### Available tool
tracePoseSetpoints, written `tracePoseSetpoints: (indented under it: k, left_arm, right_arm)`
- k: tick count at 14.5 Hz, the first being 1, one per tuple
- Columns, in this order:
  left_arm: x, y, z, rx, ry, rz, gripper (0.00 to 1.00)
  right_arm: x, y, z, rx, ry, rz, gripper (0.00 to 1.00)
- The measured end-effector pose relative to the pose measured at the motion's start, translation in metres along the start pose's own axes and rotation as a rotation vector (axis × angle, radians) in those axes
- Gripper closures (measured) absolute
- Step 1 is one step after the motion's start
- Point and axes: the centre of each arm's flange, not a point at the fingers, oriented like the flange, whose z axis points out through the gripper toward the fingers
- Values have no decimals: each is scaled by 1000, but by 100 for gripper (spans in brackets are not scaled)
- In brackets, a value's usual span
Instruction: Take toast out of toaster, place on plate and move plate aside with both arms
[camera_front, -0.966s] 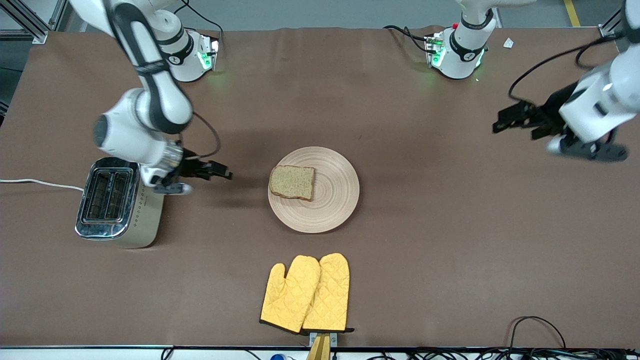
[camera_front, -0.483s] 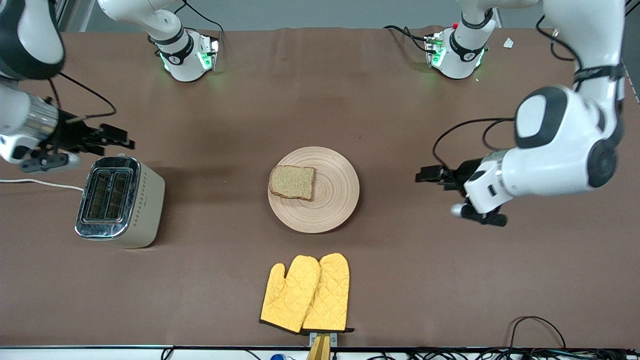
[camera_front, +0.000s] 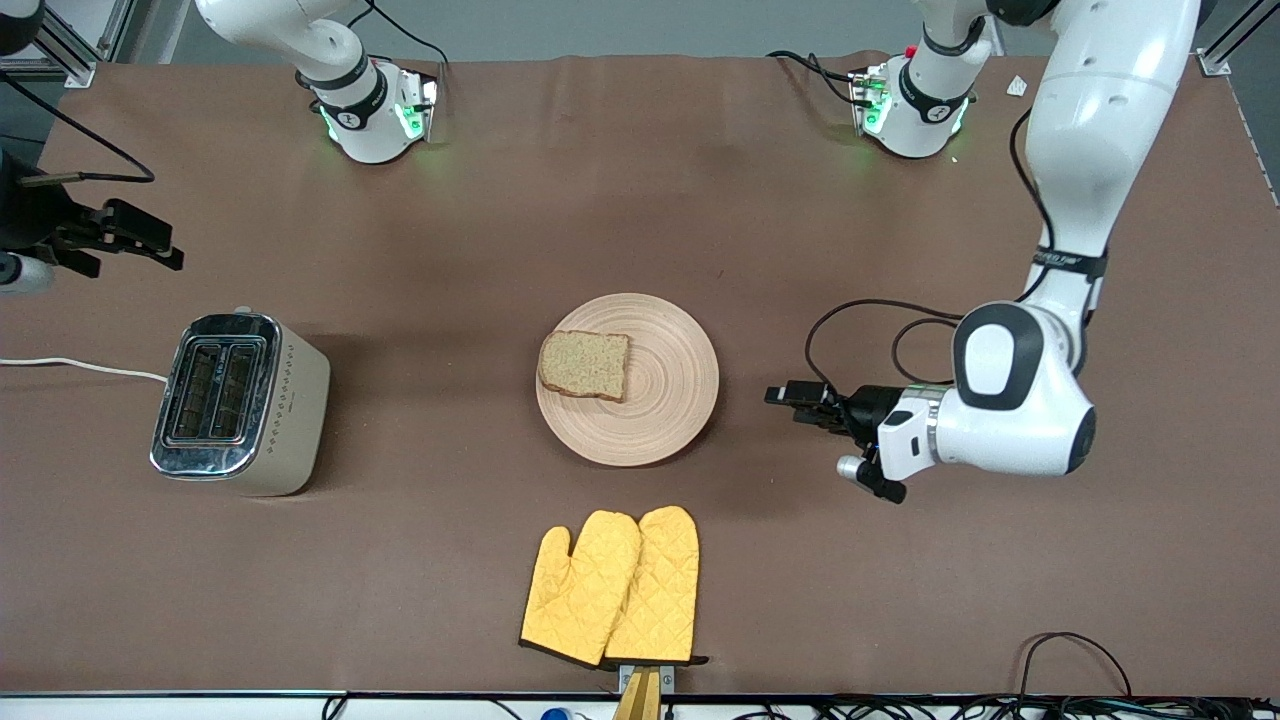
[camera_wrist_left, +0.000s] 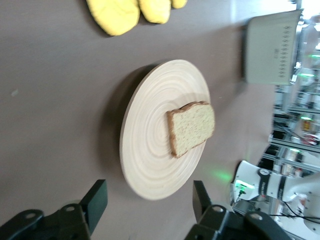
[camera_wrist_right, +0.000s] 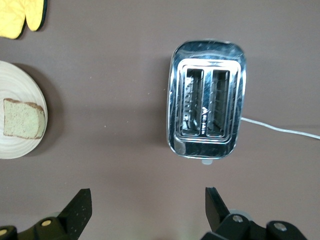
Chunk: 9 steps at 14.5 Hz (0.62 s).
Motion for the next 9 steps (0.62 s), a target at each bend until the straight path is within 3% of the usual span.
tracePoseSetpoints:
  k: [5,9]
  left_arm:
    - [-5,-57,76,-185,74,112,33]
    - [-11,-67,122,-182,92,94,41]
  right_arm:
    - [-6,1,-29,-36,6,5,0]
    - [-3,3,-24,-49,-13,15,0]
